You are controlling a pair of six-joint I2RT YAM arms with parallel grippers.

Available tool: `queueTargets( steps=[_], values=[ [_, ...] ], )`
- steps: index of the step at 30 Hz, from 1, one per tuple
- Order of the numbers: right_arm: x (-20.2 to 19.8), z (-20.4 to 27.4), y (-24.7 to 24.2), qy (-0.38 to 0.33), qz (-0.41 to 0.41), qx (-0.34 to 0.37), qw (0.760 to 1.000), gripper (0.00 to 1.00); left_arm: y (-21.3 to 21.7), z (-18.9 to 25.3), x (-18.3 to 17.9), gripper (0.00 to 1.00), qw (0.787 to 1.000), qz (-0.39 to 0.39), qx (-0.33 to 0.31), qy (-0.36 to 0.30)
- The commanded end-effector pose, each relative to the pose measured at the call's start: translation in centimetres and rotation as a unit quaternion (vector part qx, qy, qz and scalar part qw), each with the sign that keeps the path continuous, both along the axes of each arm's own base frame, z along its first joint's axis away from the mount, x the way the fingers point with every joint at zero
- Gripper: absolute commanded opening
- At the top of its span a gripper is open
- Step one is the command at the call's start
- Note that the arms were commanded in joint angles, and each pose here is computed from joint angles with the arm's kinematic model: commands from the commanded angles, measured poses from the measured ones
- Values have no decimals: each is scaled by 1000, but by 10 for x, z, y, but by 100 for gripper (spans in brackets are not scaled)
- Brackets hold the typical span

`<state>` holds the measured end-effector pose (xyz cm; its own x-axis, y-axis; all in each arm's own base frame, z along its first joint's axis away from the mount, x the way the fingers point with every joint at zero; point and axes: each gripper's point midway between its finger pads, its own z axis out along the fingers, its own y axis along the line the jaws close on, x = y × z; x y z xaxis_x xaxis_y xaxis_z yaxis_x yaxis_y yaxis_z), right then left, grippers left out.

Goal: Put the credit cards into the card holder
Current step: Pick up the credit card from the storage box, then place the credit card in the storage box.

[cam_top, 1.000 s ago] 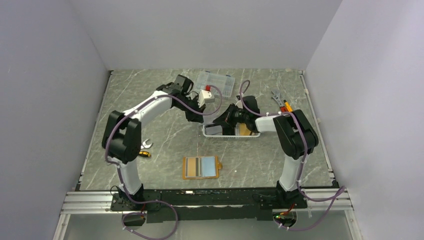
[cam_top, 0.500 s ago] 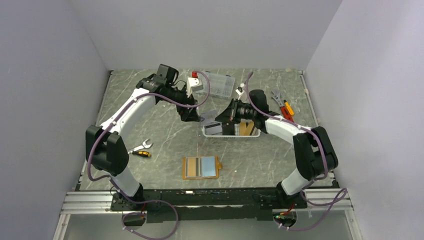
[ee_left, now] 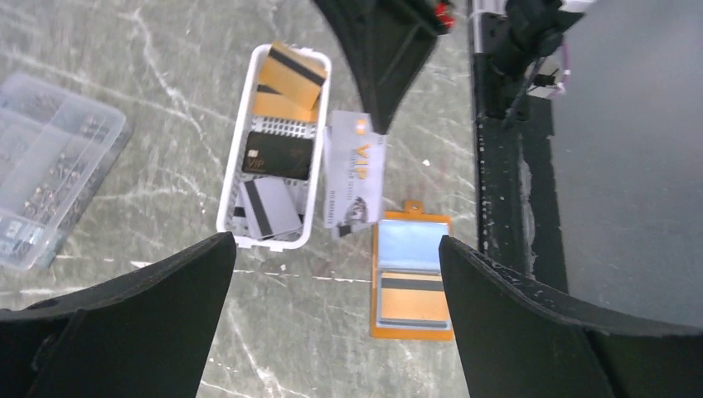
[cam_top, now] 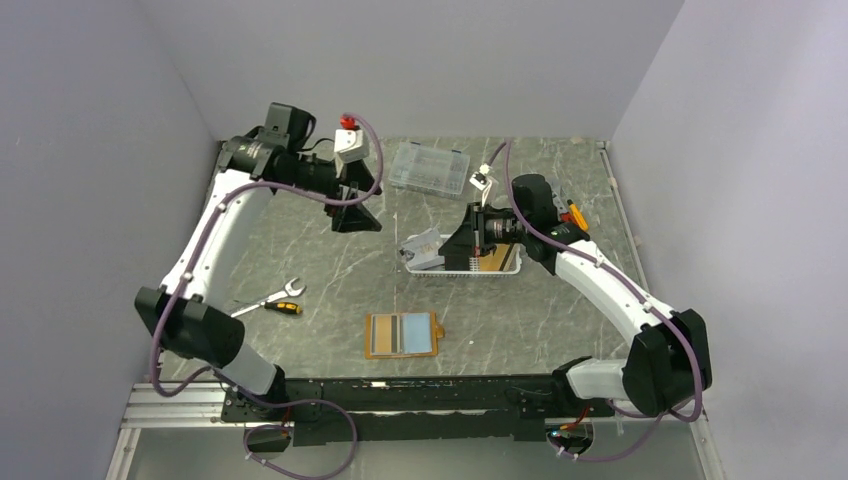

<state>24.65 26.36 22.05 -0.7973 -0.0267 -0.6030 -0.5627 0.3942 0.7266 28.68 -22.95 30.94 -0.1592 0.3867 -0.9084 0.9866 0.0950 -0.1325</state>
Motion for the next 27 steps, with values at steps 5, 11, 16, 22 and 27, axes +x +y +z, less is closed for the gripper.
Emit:
queueTargets(
  steps=[5,11,16,22,27],
  values=[
    [-6,22,-2,-50,25,-10,998,0,15,21,-23,99,1000,-14,3,22],
    [-12,24,-1,-61,31,-6,998,0,29,-5,6,99,992,125,11,3],
    [-16,25,5,-66,47,-12,997,0,12,-41,-14,85,994,72,10,78],
    [-16,25,15,-72,64,-19,995,0,-14,-41,-18,92,993,60,-34,98],
    [-22,32,25,-84,91,-18,992,0,-31,-73,-26,97,991,6,-22,128]
  ],
)
